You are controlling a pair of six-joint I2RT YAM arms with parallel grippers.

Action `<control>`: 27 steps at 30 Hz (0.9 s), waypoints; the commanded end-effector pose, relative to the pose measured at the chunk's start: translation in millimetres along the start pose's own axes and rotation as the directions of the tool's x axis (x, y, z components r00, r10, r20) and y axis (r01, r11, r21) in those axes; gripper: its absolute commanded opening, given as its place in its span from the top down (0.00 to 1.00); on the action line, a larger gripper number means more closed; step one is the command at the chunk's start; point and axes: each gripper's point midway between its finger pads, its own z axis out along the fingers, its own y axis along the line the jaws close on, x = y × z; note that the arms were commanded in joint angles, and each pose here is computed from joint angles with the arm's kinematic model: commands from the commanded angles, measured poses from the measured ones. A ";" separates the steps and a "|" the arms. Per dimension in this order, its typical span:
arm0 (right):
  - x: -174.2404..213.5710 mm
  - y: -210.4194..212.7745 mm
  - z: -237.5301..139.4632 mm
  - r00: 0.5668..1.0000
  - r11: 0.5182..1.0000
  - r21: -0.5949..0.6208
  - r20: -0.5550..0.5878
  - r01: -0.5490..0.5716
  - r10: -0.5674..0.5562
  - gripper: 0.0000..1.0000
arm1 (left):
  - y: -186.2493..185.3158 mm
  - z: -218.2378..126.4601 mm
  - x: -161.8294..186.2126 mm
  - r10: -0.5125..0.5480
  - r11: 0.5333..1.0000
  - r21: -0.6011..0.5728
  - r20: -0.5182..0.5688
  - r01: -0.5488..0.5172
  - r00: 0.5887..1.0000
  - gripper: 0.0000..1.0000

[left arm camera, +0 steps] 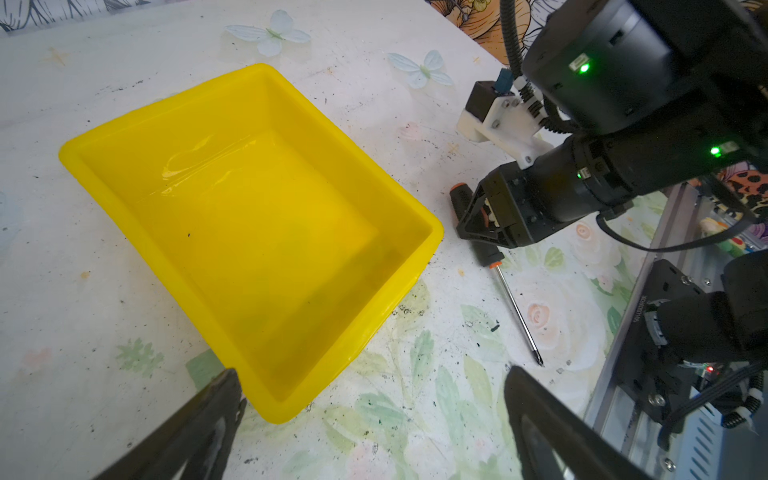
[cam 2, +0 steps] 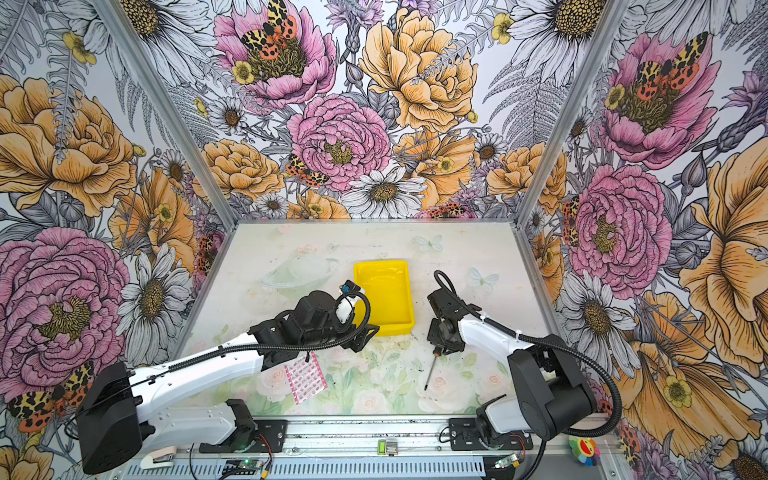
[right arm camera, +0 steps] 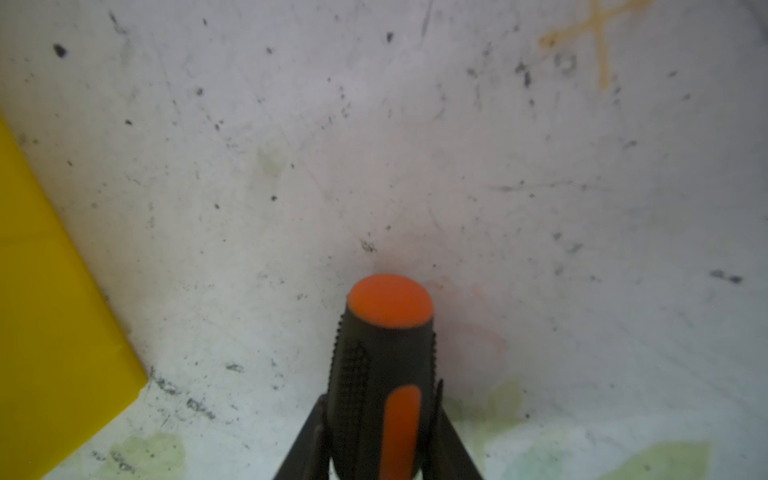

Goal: Put the screwdriver in the bin
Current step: 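Close the right gripper on the screwdriver handle while the left arm hovers, then lift the screwdriver with the right gripper and carry it over the yellow bin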

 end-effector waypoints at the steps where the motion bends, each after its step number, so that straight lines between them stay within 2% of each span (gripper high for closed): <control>1: 1.9 -2.7 3.9 1.000 1.000 0.031 -0.001 0.004 -0.004 0.83 | 2.0 -6.3 -0.9 -0.008 1.000 -0.016 0.022 0.008 1.000 0.01; 7: -7.7 7.5 -12.0 0.999 1.000 -0.019 0.053 0.008 -0.007 0.96 | 0.7 -13.7 -2.4 0.004 1.000 -0.005 0.049 -0.004 0.999 0.01; 17: -47.6 37.1 -69.1 0.971 0.987 -0.136 0.235 0.082 -0.049 1.00 | 10.7 -24.2 -12.7 -0.020 1.000 0.005 0.114 0.020 0.993 0.01; 22: -74.8 54.7 -115.6 0.920 0.968 -0.171 0.376 0.186 -0.110 1.00 | 20.7 -24.9 -13.8 -0.028 1.000 -0.007 0.118 0.029 0.993 0.01; 27: -98.2 76.4 -150.2 0.869 0.939 -0.170 0.455 0.297 -0.193 1.00 | 26.8 -23.5 -18.4 -0.046 0.999 0.004 0.136 0.046 0.990 0.01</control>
